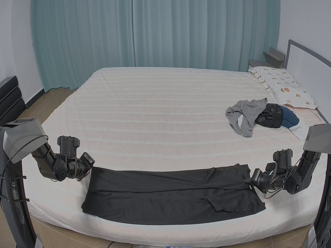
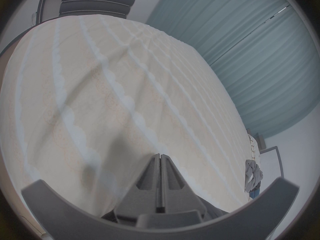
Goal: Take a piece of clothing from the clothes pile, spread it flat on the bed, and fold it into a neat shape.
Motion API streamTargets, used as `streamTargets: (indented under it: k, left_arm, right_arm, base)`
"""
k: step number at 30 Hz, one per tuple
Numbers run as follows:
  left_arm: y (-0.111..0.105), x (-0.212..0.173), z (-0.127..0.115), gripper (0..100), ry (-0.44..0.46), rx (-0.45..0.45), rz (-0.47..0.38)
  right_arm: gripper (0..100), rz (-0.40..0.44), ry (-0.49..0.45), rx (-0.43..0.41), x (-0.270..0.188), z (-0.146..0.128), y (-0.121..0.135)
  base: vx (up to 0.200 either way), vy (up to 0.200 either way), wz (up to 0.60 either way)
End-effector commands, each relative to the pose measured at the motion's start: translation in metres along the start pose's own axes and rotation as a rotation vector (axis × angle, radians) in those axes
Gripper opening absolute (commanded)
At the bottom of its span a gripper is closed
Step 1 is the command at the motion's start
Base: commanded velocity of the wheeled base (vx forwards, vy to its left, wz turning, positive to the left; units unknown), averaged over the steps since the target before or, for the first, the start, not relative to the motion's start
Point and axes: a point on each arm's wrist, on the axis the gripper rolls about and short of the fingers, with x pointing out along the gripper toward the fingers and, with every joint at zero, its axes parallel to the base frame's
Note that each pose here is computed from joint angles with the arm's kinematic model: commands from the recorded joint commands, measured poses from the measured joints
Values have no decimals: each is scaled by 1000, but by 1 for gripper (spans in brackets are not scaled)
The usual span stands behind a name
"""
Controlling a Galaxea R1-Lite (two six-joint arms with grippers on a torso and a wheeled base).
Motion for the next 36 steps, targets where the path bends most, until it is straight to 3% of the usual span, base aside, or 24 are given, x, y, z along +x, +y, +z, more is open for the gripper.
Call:
streamTargets:
  k: [1,8,9,10,20,32,36]
  left_arm:
    - [1,-1,2,0,-8,-4,-2]
    - [5,-2,1,0,-4,-8,8]
    - [5,-3,1,0,-4,-8,8]
    - [5,-3,1,100,-4,-8,8]
    - [8,-12,-1,100,10,-15,10]
    - [12,-30,-1,100,48,-25,-23]
    - [9,-37,-3,100,51,-16,-37]
  right_arm:
    - [0,0,2,1,0,0,0]
    - [0,-2,2,0,1,0,0]
    - [100,-2,2,-1,1,0,0]
    - [100,-1,3,-1,1,-1,0]
    - [100,25,-28,1,-13,5,6]
    - [100,30,-75,39,-22,21,-3]
    - [100,31,-76,49,-21,21,-4]
  base:
    - [0,0,0]
    - [0,0,0]
    - [0,0,0]
    - [0,0,0]
    - [0,0,0]
    - [0,0,0]
    - [-200,0,0]
